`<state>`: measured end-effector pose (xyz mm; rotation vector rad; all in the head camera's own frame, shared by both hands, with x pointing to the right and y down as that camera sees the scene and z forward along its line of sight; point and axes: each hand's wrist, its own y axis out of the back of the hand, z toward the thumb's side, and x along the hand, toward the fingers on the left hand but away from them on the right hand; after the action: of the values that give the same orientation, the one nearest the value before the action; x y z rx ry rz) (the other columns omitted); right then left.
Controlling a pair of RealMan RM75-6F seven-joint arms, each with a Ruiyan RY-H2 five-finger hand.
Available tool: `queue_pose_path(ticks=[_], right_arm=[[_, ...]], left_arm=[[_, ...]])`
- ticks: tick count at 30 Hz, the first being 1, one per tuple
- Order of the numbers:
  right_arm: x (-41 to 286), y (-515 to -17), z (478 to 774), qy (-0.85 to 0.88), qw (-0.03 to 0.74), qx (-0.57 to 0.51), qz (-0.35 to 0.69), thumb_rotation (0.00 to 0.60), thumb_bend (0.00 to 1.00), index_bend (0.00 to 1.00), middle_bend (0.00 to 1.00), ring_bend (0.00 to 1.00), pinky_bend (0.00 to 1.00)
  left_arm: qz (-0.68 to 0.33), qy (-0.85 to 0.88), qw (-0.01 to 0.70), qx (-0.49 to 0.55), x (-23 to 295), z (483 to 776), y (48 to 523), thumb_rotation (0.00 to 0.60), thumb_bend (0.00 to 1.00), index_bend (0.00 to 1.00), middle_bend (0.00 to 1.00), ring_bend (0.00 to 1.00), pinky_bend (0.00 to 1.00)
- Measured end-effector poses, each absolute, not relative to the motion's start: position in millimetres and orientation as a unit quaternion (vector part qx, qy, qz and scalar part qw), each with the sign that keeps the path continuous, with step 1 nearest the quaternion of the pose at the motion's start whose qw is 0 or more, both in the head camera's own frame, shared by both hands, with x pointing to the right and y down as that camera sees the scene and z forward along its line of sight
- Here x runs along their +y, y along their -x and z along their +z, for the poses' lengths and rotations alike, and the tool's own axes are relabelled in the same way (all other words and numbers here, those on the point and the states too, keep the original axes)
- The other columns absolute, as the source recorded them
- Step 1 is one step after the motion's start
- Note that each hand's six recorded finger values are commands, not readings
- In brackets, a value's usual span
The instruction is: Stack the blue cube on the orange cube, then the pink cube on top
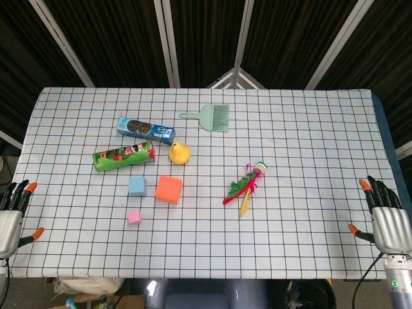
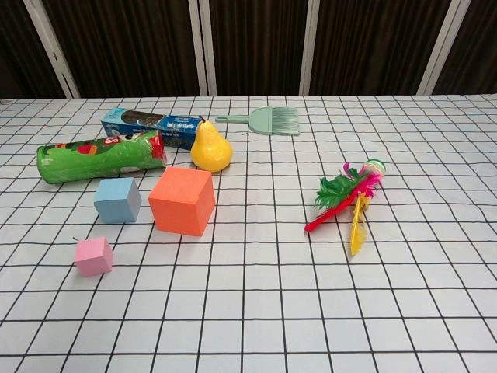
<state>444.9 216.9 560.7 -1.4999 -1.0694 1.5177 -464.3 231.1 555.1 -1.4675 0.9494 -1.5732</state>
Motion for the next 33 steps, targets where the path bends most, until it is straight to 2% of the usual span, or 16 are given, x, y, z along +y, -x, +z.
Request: queue_pose_path(ticks=[20, 33], right_arm=[[223.3, -444.9, 555.9, 0.583, 0.37, -0.416, 0.592, 0.6, 0.07, 0.02, 0.02, 0.03, 0.14], [224.0, -443.7, 559.3, 0.598, 0.353, -0.412, 0.591, 0.6, 0.07, 0.02, 0.02, 0.03, 0.14]], left_arm=[[-0.621, 0.576, 0.38, 0.373, 231.1, 554.5, 462.9, 0.6, 0.15, 0.0, 0.04, 0.0, 0.17], [-0.597, 0.621, 0.375, 0.343, 227.6, 565.7, 436.1, 0.6, 0.15, 0.0, 0.06, 0.01, 0.21]])
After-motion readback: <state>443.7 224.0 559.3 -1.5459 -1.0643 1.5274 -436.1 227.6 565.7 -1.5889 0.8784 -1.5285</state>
